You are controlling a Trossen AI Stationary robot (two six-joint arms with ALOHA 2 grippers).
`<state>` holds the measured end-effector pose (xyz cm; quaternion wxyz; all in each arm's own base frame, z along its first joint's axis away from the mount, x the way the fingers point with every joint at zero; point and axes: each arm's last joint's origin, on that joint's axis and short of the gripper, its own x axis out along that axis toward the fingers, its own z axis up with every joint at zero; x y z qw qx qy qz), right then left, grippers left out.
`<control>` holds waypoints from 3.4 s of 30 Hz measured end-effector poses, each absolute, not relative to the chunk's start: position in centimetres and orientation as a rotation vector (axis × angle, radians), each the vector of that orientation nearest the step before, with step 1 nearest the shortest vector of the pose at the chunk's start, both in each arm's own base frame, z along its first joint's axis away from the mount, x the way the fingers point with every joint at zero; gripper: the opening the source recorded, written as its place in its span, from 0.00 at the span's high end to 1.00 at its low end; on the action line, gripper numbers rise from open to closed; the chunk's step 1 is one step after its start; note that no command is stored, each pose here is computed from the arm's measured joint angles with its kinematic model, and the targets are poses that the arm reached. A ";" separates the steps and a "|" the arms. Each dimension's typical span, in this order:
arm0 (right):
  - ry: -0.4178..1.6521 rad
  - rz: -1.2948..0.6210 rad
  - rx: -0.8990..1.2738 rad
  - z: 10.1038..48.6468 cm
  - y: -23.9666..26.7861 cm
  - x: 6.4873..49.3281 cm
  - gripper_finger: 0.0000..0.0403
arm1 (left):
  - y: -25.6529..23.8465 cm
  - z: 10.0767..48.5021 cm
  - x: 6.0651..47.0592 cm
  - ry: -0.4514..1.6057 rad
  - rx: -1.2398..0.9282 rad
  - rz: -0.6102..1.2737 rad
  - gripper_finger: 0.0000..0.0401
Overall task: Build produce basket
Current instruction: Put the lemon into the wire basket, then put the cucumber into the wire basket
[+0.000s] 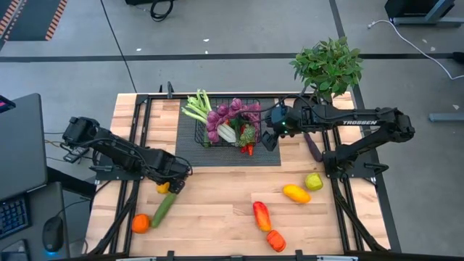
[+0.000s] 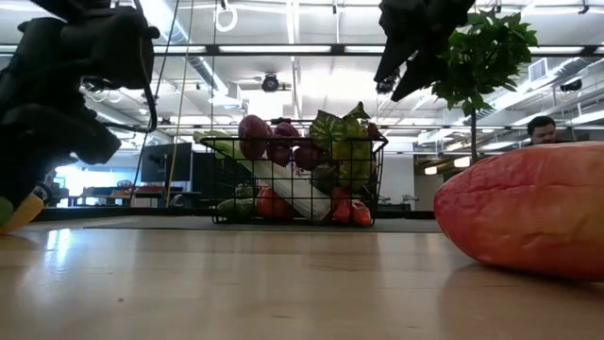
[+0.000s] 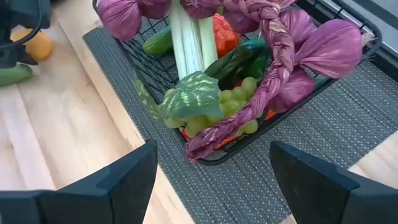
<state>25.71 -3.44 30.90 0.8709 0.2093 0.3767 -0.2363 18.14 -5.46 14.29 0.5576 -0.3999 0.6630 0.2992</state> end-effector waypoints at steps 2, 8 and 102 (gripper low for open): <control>0.798 -0.465 0.452 30.9 -3.3 25.7 0.22 | -5.5 14.4 18.4 1.537 -0.956 0.705 0.19; 0.833 -0.445 0.473 30.7 -3.2 25.5 0.22 | -5.5 15.3 19.5 1.457 -0.959 0.699 0.40; 0.969 -0.726 0.712 29.3 0.9 23.5 0.24 | 5.3 32.6 27.7 0.935 -0.739 0.259 0.03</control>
